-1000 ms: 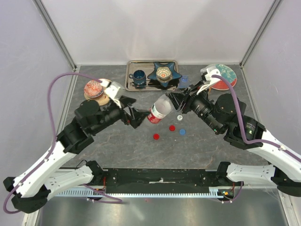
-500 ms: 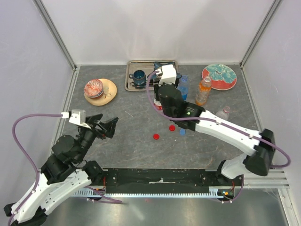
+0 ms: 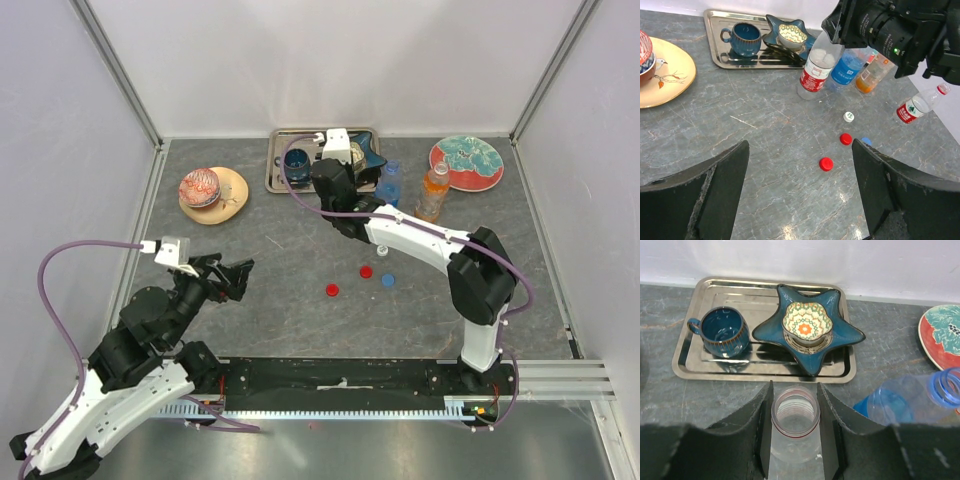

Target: Unscrew the bottle caps

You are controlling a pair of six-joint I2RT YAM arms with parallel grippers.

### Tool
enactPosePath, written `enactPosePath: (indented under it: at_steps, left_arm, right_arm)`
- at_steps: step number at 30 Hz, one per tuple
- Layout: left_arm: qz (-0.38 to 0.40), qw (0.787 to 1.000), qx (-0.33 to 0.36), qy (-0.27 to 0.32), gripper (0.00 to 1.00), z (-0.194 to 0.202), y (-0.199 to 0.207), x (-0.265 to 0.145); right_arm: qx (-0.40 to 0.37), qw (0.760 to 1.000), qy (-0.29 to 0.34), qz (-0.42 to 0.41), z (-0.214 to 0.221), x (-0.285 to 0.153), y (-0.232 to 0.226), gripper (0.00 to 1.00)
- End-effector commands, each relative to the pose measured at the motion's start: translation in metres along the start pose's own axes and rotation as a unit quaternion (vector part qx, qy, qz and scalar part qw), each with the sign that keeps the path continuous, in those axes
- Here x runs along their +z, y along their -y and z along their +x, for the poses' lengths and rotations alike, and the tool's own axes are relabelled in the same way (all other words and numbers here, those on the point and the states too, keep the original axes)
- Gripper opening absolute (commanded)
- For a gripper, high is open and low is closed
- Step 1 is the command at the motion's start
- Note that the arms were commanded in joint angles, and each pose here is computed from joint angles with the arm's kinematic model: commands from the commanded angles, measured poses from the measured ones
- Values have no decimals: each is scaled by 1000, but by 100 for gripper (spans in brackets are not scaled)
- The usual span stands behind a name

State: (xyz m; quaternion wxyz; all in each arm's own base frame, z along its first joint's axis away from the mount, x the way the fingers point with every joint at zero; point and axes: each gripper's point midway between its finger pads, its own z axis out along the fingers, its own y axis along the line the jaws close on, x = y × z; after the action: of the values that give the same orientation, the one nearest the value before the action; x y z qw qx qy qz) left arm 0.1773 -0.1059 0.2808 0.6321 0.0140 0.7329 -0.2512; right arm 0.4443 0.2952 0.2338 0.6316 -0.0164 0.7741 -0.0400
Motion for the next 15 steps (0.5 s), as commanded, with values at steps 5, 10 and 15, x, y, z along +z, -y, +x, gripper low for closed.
enactPosePath:
  at_steps: [5,10,15]
  left_arm:
    - [-9,999,-9,30,90,-22,-5,-13]
    - [-13,1000,-7,26,91,-20,-6,-10]
    - [-10,1000,-5,15,90,-16,-1,-4]
  right_arm:
    - [59,998,21,-5,-27,21,-6,0]
    - [54,998,2,-8,-14,24,-4,0]
    - [51,999,-14,-7,-4,26,-1,0]
